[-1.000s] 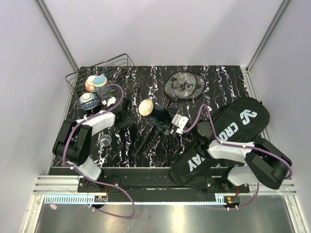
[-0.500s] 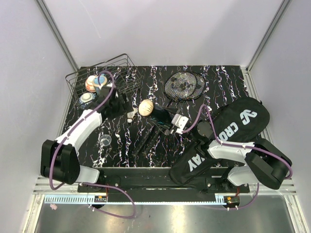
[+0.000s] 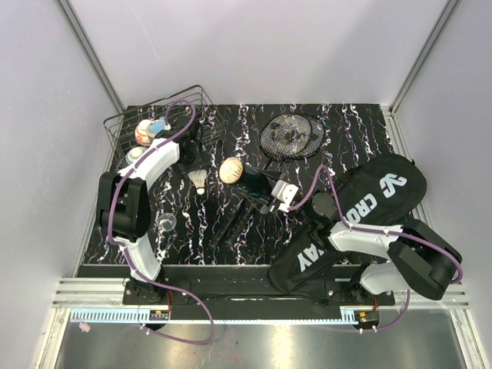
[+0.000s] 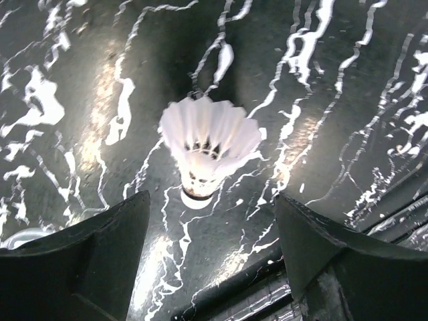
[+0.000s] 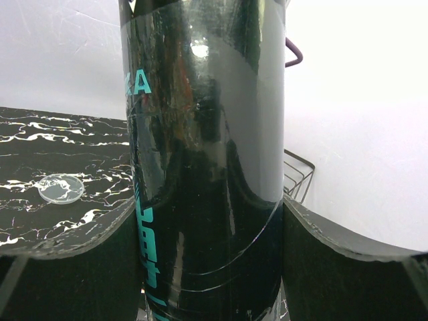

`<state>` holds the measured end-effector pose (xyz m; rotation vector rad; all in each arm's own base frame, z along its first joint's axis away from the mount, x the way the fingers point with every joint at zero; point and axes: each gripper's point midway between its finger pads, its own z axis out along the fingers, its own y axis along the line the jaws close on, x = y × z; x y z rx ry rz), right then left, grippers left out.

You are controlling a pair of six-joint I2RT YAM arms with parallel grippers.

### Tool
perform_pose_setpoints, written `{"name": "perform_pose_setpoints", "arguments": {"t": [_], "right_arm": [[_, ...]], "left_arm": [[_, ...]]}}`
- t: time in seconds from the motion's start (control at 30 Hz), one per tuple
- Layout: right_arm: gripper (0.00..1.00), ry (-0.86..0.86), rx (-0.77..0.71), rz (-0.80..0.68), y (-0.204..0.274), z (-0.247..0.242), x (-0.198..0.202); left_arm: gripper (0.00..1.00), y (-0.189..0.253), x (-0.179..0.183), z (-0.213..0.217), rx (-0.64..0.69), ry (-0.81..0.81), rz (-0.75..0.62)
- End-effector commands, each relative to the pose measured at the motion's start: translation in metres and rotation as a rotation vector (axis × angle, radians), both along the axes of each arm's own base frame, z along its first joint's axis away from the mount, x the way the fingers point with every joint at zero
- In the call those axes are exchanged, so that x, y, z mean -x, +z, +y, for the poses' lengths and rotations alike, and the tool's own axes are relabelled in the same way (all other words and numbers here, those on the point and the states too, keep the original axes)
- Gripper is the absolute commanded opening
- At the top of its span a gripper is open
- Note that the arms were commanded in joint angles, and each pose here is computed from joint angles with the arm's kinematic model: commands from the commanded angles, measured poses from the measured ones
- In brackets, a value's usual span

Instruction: Pack up the badminton gear

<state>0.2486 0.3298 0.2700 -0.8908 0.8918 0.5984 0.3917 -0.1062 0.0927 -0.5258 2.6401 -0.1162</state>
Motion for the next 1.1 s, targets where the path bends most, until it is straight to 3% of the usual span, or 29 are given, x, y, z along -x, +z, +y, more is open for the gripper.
{"name": "perform_pose_setpoints", "arguments": {"t": [0.0, 0.1, 0.27, 0.5, 0.73, 0.8, 1.07], "right_arm": [[0.42, -0.019, -0.073, -0.031, 0.023, -0.007, 0.002], [0.41, -0.019, -0.073, -0.032, 0.023, -0.007, 0.003], [0.42, -0.023, -0.071, -0.031, 0.023, -0.008, 0.003], [0.42, -0.014, -0.076, -0.035, 0.025, -0.008, 0.005], [0.42, -0.016, -0.074, -0.036, 0.024, -0.009, 0.005], [0.42, -0.019, -0.076, -0.036, 0.025, -0.01, 0.005], [0.42, -0.018, -0.078, -0.04, 0.026, -0.011, 0.007]], "left_arm": [[0.79, 0.026, -0.006, 0.023, -0.053, 0.217, -0.064], [0.79, 0.03, -0.017, 0.029, -0.086, 0.235, -0.104], [0.73, 0.037, -0.044, 0.001, -0.101, -0.207, -0.171], [0.66, 0.022, -0.045, 0.0, -0.175, -0.461, -0.118], [0.62, 0.0, -0.054, -0.016, -0.117, -0.599, -0.089], [0.57, -0.01, -0.05, -0.015, -0.111, -0.604, -0.046], [0.53, -0.02, -0.03, -0.01, -0.056, -0.542, 0.026]]}}
